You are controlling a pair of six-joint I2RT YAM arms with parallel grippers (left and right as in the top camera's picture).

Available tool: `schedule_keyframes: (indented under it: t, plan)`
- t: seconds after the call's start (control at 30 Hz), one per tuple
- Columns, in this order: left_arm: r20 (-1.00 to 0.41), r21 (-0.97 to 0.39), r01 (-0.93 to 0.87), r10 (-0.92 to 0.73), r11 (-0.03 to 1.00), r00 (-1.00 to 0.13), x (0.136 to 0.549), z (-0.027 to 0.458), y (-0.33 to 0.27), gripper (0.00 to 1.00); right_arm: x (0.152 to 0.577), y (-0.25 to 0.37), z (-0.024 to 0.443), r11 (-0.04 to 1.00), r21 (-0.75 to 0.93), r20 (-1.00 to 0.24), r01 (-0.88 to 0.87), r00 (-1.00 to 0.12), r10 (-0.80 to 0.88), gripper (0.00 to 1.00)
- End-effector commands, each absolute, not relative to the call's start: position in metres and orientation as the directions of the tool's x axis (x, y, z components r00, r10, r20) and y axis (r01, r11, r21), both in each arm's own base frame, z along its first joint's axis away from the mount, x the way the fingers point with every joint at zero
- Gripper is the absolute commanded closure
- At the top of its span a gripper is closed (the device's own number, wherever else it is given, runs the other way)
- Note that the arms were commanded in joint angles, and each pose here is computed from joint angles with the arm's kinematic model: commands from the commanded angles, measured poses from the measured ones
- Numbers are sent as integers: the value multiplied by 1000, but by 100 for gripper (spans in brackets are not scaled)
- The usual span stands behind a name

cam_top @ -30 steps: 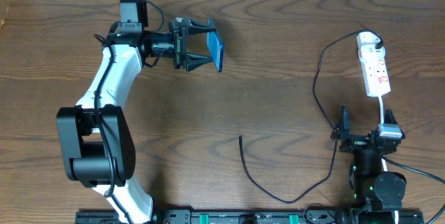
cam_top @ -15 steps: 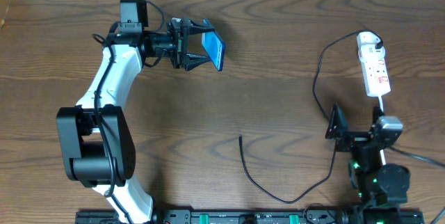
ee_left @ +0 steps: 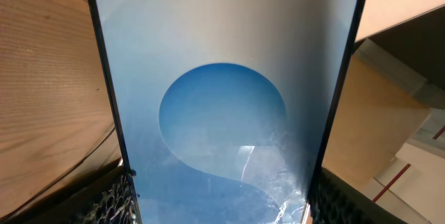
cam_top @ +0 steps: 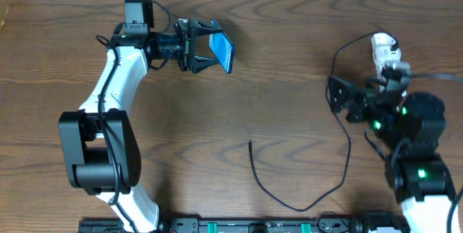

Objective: Plug charger to phone and switch on socket
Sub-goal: 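Move the right gripper from rest toward the phone in the left gripper, then close the right gripper on the phone's edge beside the left gripper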

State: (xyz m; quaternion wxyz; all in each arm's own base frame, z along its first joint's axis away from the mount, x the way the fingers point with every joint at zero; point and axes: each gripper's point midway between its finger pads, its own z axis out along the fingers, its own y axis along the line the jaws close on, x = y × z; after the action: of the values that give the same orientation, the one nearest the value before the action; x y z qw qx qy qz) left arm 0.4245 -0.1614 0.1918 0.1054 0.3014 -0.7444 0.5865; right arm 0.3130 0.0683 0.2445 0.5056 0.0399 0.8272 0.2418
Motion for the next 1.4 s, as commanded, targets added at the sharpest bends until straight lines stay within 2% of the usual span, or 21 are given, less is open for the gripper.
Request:
schedule_keyframes:
  t: [0.0, 0.1, 0.3, 0.33, 0.4, 0.47, 0.63, 1.0, 1.37]
  plan:
    - [485, -833, -540, -309, 121, -818, 421, 208, -161, 93, 318, 91, 244, 796, 564, -738, -217, -566, 369, 1]
    - [502, -823, -556, -311, 115, -807, 420, 208, -161, 93, 328, 93, 231, 745, 653, -645, -137, -616, 452, 1]
    - [541, -797, -595, -318, 101, -779, 421, 208, -161, 93, 340, 110, 222, 703, 684, -621, -193, -659, 424, 1]
    - [539, -796, -596, -325, 103, -777, 421, 207, -161, 93, 342, 111, 220, 703, 686, -615, -189, -666, 421, 2]
    - [534, -794, -598, -345, 111, -772, 423, 204, -160, 93, 345, 114, 217, 702, 688, -605, -183, -679, 416, 11]
    - [547, -776, -620, -368, 114, -752, 425, 200, -161, 93, 349, 116, 213, 696, 700, -582, -160, -692, 427, 12]
    - [568, -742, -659, -407, 124, -715, 426, 193, -169, 93, 357, 124, 204, 688, 716, -542, -120, -717, 439, 8]
    - [570, -737, -662, -397, 140, -719, 422, 192, -179, 93, 357, 153, 226, 682, 699, -585, -214, -720, 373, 1]
    - [577, -721, -671, -385, 173, -720, 414, 188, -200, 93, 353, 192, 236, 691, 639, -632, -337, -743, 221, 1]
